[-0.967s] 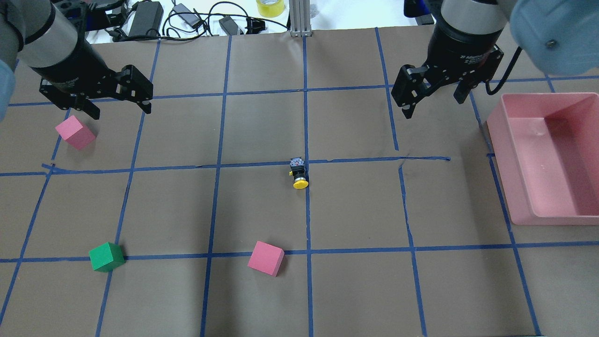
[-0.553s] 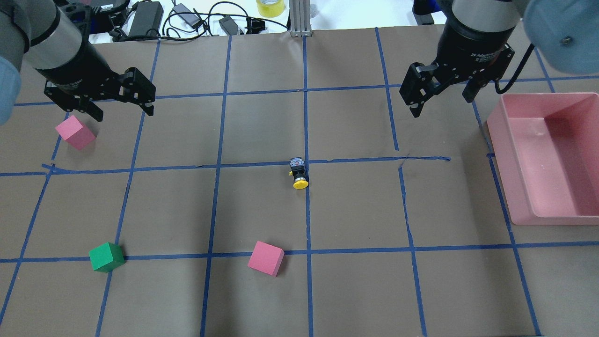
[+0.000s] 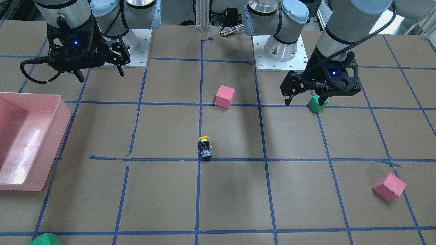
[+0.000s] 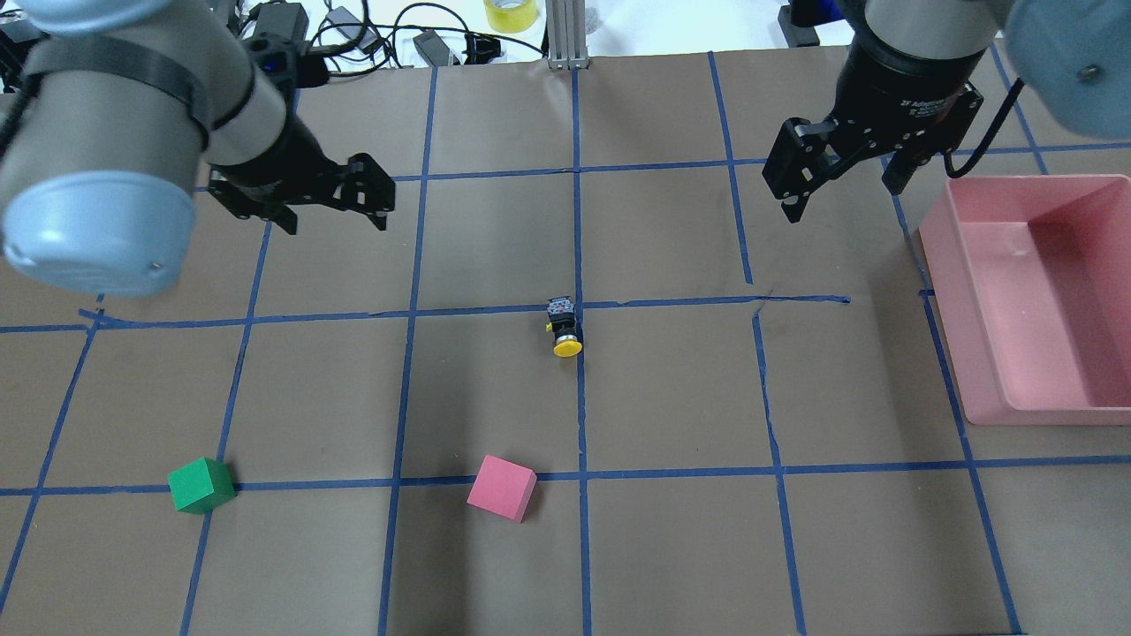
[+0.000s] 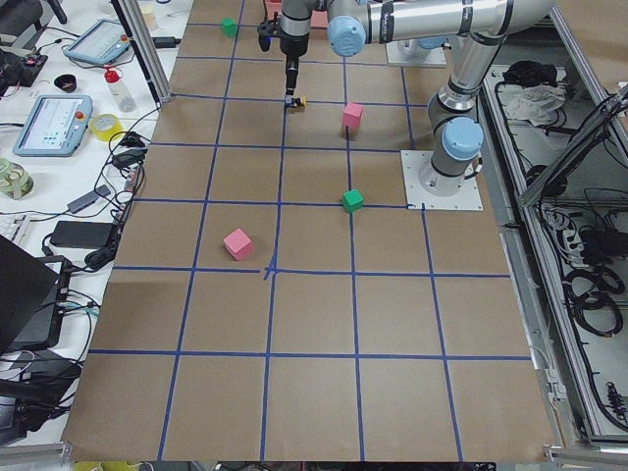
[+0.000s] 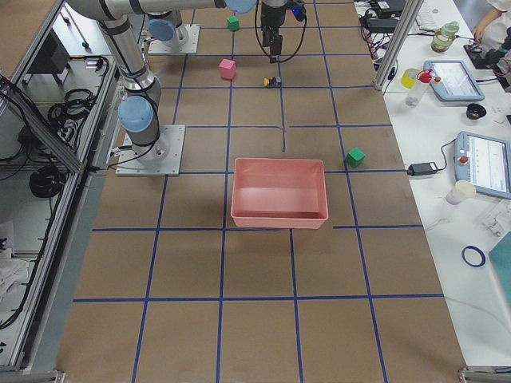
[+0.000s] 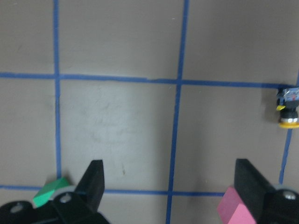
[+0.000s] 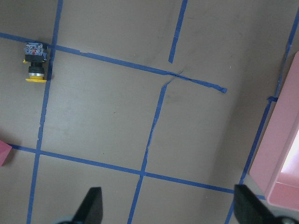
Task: Align button upright
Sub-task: 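Move the left gripper over the switch lying on the table, then lower the left gripper and grasp the switch body, then lift and rotate the switch with the left gripper, yellow cap upward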
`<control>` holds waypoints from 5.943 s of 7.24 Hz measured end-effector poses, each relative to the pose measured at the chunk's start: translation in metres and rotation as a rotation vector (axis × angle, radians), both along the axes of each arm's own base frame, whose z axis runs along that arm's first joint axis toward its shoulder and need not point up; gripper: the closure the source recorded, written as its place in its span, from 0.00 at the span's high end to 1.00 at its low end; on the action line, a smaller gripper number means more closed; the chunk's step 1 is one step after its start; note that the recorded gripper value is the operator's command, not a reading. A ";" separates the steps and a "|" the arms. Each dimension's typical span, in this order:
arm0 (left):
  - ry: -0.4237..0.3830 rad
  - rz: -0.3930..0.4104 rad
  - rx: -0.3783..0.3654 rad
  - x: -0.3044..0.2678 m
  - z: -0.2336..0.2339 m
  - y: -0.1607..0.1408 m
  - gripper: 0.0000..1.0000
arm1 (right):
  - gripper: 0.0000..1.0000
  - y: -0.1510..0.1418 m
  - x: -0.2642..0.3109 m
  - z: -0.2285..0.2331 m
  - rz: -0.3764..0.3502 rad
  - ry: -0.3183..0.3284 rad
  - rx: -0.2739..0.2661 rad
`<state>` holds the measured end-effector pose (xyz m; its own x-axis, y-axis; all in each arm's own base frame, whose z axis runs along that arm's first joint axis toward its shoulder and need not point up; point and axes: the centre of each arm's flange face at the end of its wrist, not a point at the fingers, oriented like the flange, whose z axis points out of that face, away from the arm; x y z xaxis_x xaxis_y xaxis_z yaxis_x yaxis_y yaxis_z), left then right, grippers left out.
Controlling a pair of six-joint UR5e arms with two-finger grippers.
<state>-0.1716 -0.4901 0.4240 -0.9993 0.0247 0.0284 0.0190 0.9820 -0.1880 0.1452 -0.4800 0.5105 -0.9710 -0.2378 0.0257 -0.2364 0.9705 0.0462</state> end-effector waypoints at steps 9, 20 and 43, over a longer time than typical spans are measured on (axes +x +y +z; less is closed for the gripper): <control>0.020 0.110 -0.195 -0.134 -0.135 0.068 1.00 | 0.99 -0.006 -0.002 0.007 -0.128 -0.011 -0.068; -0.008 0.177 -0.239 -0.202 -0.251 0.064 0.81 | 0.95 -0.009 -0.002 0.008 -0.259 -0.020 -0.094; 0.679 1.014 0.822 -0.101 -0.225 -0.018 0.00 | 0.98 -0.007 -0.003 0.006 -0.256 -0.016 -0.081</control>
